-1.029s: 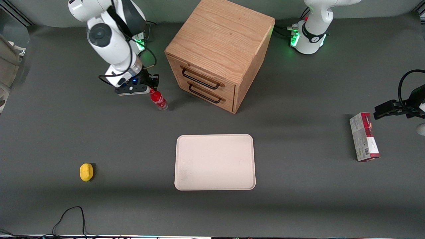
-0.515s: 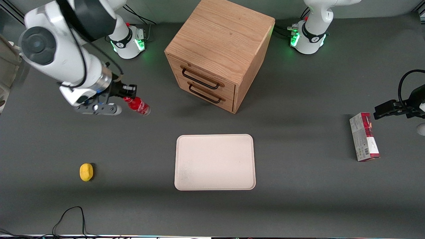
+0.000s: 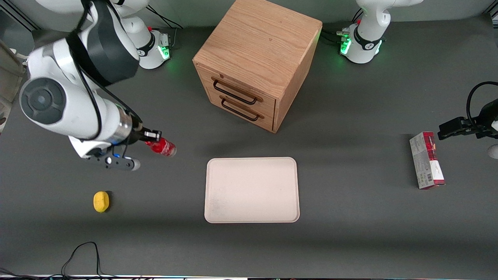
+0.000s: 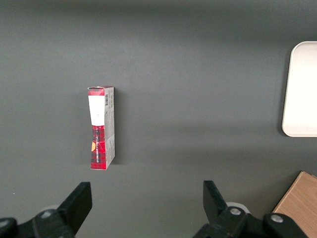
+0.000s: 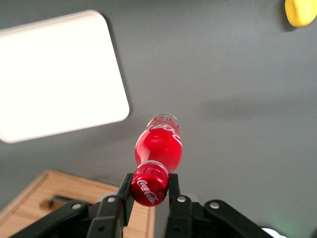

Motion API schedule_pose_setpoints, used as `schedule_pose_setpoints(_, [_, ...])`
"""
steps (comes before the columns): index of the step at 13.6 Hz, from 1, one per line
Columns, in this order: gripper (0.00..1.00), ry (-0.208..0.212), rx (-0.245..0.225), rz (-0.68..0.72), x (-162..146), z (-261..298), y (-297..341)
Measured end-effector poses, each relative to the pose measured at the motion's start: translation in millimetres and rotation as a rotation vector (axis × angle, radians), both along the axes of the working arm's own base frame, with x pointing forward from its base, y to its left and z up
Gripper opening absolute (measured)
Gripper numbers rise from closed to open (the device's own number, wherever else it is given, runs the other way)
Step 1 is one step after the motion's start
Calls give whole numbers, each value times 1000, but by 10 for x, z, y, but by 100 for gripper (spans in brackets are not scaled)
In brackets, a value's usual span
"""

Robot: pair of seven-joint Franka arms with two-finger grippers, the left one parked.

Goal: Place coke bottle on tray
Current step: 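Lift the bottle and carry it over the cream tray, then lower the bottle onto the tray edge and open the right gripper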

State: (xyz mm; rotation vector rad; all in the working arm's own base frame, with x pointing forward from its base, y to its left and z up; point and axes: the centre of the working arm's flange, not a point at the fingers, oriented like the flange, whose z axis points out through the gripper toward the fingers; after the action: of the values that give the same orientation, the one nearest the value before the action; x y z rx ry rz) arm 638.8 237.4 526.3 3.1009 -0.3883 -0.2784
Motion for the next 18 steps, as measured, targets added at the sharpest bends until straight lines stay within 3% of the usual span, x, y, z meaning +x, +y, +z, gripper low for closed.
schedule_pose_setpoints(4, [31, -119, 39, -181, 455, -522, 384])
schedule_pose_setpoints(8, [31, -189, 75, -286, 710, -1205, 698])
schedule_pose_setpoints(11, [31, -204, 83, -301, 730, -1609, 952])
schedule_pose_setpoints(18, [31, -193, 68, -289, 715, -1835, 1046])
